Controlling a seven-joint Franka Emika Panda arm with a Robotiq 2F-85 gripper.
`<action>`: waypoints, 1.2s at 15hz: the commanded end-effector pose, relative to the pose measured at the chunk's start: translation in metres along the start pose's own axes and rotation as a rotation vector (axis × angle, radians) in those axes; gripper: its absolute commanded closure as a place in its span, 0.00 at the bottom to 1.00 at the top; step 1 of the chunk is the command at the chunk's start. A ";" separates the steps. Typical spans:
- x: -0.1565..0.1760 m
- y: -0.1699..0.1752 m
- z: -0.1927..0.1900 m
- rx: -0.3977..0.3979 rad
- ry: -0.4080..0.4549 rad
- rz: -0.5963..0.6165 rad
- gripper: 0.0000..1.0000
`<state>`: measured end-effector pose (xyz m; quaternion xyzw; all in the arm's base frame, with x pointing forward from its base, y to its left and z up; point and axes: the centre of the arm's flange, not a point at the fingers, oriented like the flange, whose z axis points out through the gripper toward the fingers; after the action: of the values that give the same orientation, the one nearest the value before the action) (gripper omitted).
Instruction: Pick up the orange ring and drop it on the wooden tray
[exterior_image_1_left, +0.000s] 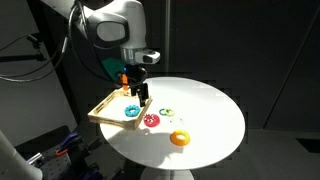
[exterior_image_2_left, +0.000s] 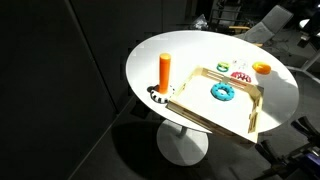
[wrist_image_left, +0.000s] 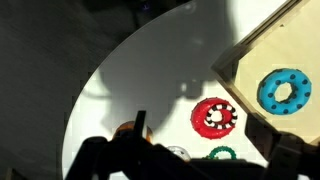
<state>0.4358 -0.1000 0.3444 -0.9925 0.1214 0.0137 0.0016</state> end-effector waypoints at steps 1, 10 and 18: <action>0.014 0.011 0.008 -0.020 0.031 -0.007 0.00; 0.051 0.032 0.072 -0.062 0.119 -0.035 0.00; 0.107 0.065 0.133 -0.096 0.149 0.014 0.00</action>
<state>0.4918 -0.1672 0.2278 -0.9890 0.1322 -0.0463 -0.0469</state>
